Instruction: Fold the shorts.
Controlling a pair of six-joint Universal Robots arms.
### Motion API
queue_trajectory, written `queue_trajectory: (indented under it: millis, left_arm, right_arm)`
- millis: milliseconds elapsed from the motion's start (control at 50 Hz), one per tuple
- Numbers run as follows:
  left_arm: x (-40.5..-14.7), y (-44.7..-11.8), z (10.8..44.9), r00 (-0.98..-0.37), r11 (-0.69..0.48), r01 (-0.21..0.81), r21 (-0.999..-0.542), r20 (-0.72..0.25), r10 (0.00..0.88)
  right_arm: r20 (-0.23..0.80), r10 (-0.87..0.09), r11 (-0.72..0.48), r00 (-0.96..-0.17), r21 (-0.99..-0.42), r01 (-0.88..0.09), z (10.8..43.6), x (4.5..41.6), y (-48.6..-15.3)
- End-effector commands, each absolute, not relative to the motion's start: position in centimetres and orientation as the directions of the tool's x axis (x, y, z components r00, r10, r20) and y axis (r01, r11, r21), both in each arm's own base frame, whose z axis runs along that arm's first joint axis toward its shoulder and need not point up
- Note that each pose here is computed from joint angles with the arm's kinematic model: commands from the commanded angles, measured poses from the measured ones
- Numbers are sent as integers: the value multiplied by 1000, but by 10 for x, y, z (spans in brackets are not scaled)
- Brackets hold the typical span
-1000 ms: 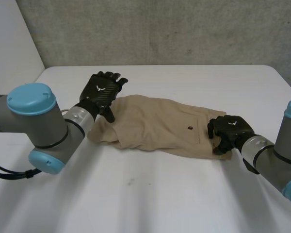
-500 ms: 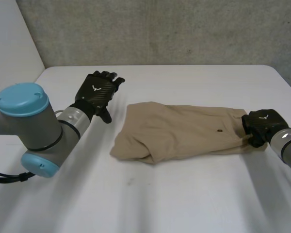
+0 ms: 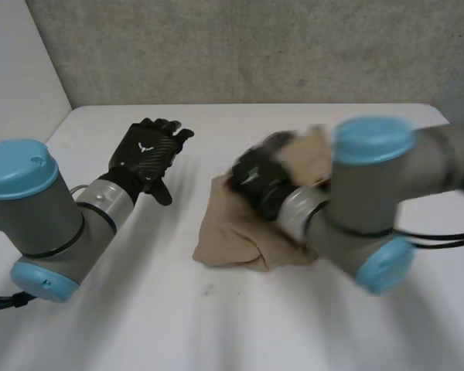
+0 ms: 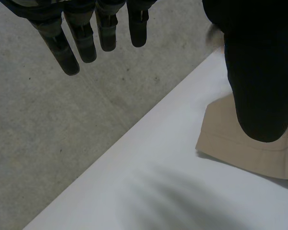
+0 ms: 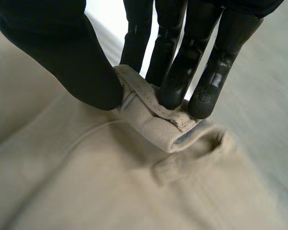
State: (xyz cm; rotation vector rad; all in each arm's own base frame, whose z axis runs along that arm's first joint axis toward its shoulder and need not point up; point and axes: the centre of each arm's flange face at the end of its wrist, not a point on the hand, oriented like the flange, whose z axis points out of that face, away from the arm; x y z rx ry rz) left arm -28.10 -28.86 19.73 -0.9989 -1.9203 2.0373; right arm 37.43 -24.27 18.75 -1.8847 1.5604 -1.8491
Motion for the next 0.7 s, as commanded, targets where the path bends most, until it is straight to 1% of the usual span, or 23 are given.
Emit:
queue_trajectory:
  millis: [20,80,140,180,200,240,260,280,300,320,380,400,440,460,480,500,540,600,620,640,660,680,700]
  left_arm:
    - [-275,-289,196,-769,-146,321,-936,-347,536]
    - [-274,-291,197,-771,-147,320,-936,-348,533]
    - [-274,-294,201,-775,-163,314,-935,-352,526]
    - [-276,-296,206,-777,-180,306,-935,-354,521]
    - [-277,-297,208,-778,-187,300,-935,-353,519]
    - [-279,-301,214,-783,-202,287,-936,-351,514]
    - [-281,-301,217,-785,-205,278,-938,-345,515]
    - [-283,-302,219,-785,-211,266,-941,-338,518]
    - [-283,-302,219,-785,-212,265,-941,-338,518]
    - [-290,-306,232,-800,-218,194,-956,-283,530]
    - [-300,-304,237,-798,-203,127,-971,-221,560]
    - [-310,-301,239,-788,-193,86,-978,-185,587]
    - [-322,-296,241,-771,-183,47,-982,-152,618]
    - [-322,-296,241,-771,-183,47,-982,-152,618]
    - [-340,-289,243,-741,-176,3,-984,-120,661]
    - [-346,-287,242,-729,-170,-7,-985,-111,675]
    - [-350,-286,242,-722,-167,-15,-986,-105,684]
    - [-365,-285,232,-695,-142,-19,-990,-89,713]
    - [-369,-284,229,-687,-134,-15,-991,-87,721]
    - [-372,-283,226,-678,-125,-10,-992,-85,730]
    - [-378,-279,219,-651,-102,2,-995,-79,755]
    - [-378,-279,219,-651,-102,2,-995,-79,755]
    - [-384,-277,207,-625,-70,21,-997,-68,778]
  right_arm:
    - [719,-694,-598,-37,-604,-527,151,408,-204]
    - [714,-698,-586,-58,-616,-527,152,407,-208]
    - [683,-720,-542,-124,-665,-515,160,405,-212]
    - [655,-735,-509,-175,-703,-496,173,402,-214]
    - [620,-749,-471,-235,-747,-469,191,397,-215]
    - [569,-768,-422,-292,-794,-438,205,389,-217]
    - [517,-782,-370,-347,-834,-409,216,382,-219]
    - [492,-787,-345,-373,-852,-394,220,378,-221]
    - [491,-787,-345,-374,-852,-394,221,378,-221]
    - [409,-791,-264,-455,-899,-350,230,365,-230]
    - [307,-789,-167,-532,-941,-295,237,350,-241]
    - [238,-778,-103,-581,-961,-256,241,340,-248]
    - [171,-762,-42,-625,-975,-216,243,330,-257]
    - [141,-751,-14,-645,-980,-198,243,325,-262]
    - [89,-729,36,-679,-985,-168,242,316,-271]
    - [66,-718,58,-693,-987,-153,241,312,-274]
    - [12,-680,109,-733,-987,-117,239,302,-283]
    - [-4,-650,128,-760,-986,-104,238,296,-289]
    - [-3,-609,136,-793,-986,-101,237,289,-296]
    - [-1,-595,139,-804,-985,-101,236,287,-298]
    - [1,-582,138,-813,-985,-100,236,285,-300]
    - [4,-573,137,-820,-985,-100,236,284,-301]
    - [8,-559,132,-829,-986,-99,238,284,-303]
